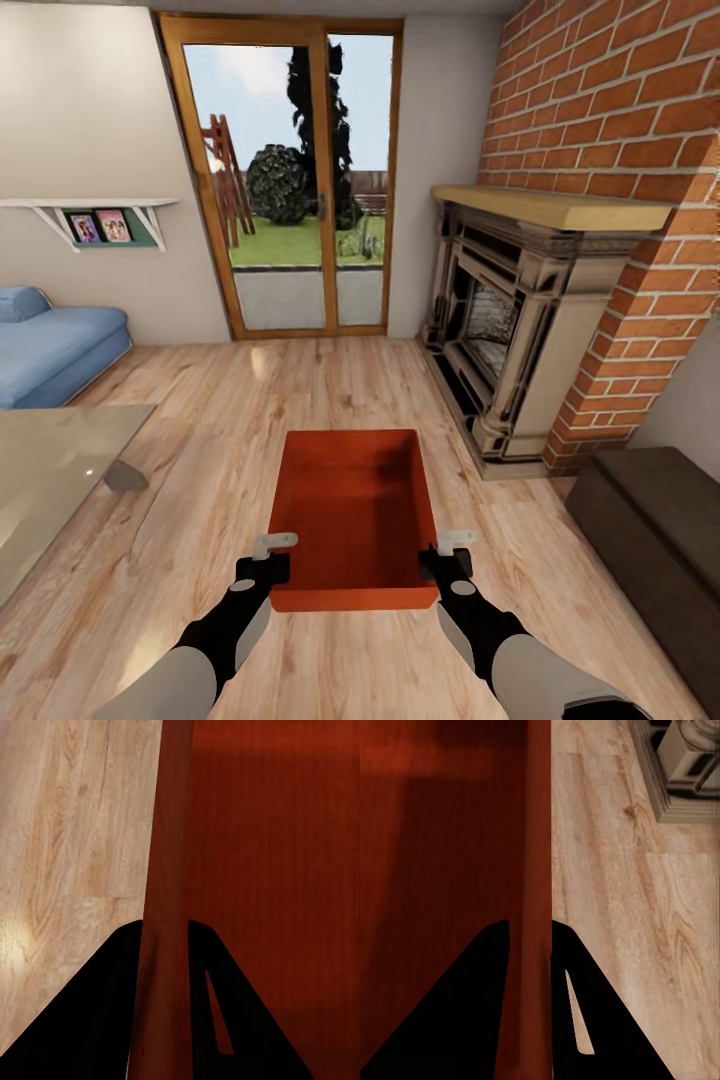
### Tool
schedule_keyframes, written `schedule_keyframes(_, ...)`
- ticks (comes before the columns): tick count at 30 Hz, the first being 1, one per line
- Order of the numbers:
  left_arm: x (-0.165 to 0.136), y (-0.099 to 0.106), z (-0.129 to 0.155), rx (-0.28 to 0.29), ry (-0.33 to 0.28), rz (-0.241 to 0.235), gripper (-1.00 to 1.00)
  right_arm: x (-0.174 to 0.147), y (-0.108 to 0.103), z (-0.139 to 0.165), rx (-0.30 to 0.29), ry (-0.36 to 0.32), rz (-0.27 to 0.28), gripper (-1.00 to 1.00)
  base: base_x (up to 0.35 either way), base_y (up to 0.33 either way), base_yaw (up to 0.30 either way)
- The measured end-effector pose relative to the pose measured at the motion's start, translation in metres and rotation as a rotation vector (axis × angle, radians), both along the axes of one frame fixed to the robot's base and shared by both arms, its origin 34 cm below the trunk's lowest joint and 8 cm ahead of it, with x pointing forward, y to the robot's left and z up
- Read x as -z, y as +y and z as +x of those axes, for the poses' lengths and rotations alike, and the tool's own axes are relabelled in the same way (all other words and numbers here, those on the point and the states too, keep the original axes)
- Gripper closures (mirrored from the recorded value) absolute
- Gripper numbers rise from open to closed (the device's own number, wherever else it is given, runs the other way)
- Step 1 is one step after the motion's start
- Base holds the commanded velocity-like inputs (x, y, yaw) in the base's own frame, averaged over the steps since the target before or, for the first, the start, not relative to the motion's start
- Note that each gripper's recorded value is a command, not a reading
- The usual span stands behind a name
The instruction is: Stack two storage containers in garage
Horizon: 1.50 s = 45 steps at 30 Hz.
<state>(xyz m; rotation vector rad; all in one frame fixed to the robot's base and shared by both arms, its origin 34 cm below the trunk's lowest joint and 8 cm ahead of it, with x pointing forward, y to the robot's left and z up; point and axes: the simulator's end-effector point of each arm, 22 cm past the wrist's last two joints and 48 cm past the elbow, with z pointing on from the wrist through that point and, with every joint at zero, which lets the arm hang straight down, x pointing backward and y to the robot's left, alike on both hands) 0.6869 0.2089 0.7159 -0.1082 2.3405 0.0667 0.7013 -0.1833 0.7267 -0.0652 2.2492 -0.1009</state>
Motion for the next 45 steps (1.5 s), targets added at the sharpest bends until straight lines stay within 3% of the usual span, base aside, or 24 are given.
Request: schedule_keyframes(45, -0.038, 0.000, 0.013, -0.001, -0.069, -0.001, 1.00, -0.040, 0.000, 0.013, -0.001, -0.069, -0.001, 1.00, 0.000, 0.000, -0.003)
